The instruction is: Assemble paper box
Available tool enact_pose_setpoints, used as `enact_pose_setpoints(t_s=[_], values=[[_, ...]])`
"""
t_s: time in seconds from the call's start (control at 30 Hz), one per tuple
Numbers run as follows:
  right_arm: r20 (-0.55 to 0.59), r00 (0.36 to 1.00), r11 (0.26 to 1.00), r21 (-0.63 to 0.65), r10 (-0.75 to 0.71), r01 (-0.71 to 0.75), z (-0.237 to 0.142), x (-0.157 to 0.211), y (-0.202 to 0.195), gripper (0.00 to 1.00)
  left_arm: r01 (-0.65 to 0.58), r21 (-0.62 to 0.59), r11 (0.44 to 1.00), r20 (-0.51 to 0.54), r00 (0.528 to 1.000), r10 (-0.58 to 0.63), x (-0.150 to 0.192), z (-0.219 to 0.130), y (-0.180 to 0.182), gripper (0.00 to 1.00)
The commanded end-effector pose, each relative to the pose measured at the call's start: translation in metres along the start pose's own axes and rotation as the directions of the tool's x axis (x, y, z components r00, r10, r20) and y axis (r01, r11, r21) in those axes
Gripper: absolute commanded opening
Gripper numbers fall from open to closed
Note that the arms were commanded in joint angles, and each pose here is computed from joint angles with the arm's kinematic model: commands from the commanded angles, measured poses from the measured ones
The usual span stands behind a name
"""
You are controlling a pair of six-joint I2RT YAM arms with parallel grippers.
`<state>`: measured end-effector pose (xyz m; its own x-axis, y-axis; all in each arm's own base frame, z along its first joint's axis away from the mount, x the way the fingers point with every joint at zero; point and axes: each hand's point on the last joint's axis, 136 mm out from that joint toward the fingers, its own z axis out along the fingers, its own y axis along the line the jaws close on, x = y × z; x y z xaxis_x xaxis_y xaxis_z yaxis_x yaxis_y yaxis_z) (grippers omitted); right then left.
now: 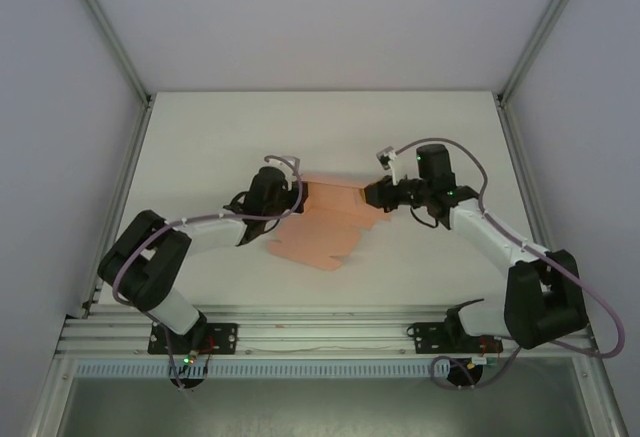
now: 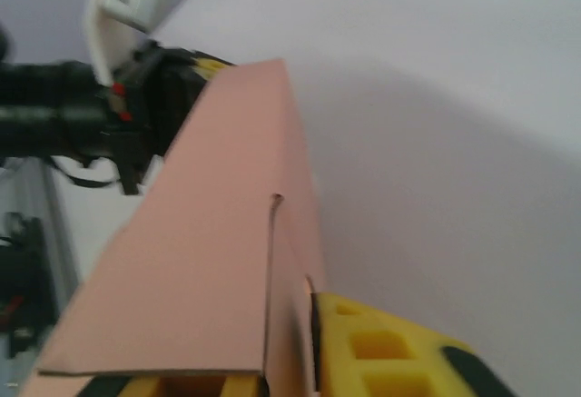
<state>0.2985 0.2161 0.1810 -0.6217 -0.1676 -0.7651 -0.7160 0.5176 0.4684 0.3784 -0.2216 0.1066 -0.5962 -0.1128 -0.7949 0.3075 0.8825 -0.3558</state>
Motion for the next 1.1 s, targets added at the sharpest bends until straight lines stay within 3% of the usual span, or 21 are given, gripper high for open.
enact_pose_setpoints(t_s=[0.0, 0.1, 0.2, 0.3, 0.37, 0.43, 0.6, 0.7, 0.93, 1.07], values=[[0.073, 0.996, 0.97, -0.234, -0.055, 0.07, -0.01, -0.017, 0.034, 0.11, -0.015, 0.131, 0.991, 0.099, 0.995, 0.002, -0.022, -0.011, -0.018, 0.0], [0.071, 0.995, 0.948, -0.308, -0.067, 0.085, -0.014, -0.017, 0.046, 0.0, -0.005, 0.17, 0.985, 0.125, 0.992, -0.017, -0.029, -0.012, -0.018, 0.0], [0.064, 0.994, 0.924, -0.368, -0.087, 0.105, -0.02, -0.017, 0.059, 0.0, 0.005, 0.183, 0.983, 0.123, 0.992, -0.028, -0.034, -0.009, -0.017, 0.0], [0.06, 0.994, 0.925, -0.365, -0.091, 0.107, -0.022, -0.017, 0.061, 0.0, 0.0, 0.187, 0.982, 0.12, 0.993, -0.023, -0.037, -0.005, -0.017, 0.0], [0.049, 0.996, 0.953, -0.292, -0.072, 0.084, -0.018, -0.019, 0.049, 0.0, -0.004, 0.2, 0.98, 0.123, 0.992, -0.021, -0.04, -0.005, -0.02, 0.0], [0.031, 0.997, 0.985, -0.159, -0.065, 0.069, -0.016, -0.017, 0.03, 0.21, 0.0, 0.181, 0.983, 0.127, 0.992, -0.023, -0.042, -0.006, -0.018, 0.0], [0.048, 0.998, 0.975, 0.219, -0.042, 0.031, -0.031, -0.024, -0.021, 0.54, 0.011, 0.016, 1.0, 0.089, 0.996, -0.013, -0.037, -0.003, 0.01, 0.0], [0.083, 0.995, 0.948, 0.318, -0.063, 0.034, -0.047, -0.034, -0.027, 0.76, 0.014, -0.015, 1.0, 0.087, 0.996, -0.012, -0.034, -0.005, 0.016, 0.0], [0.231, 0.964, 0.956, 0.286, -0.135, 0.066, -0.063, -0.076, -0.002, 0.98, 0.031, -0.067, 0.997, 0.068, 0.997, -0.027, -0.032, -0.001, 0.024, 0.0], [0.19, 0.973, 0.965, 0.248, -0.131, 0.082, -0.052, -0.073, -0.005, 1.0, 0.036, -0.072, 0.997, 0.064, 0.997, -0.031, -0.033, 0.0, 0.024, 0.0]])
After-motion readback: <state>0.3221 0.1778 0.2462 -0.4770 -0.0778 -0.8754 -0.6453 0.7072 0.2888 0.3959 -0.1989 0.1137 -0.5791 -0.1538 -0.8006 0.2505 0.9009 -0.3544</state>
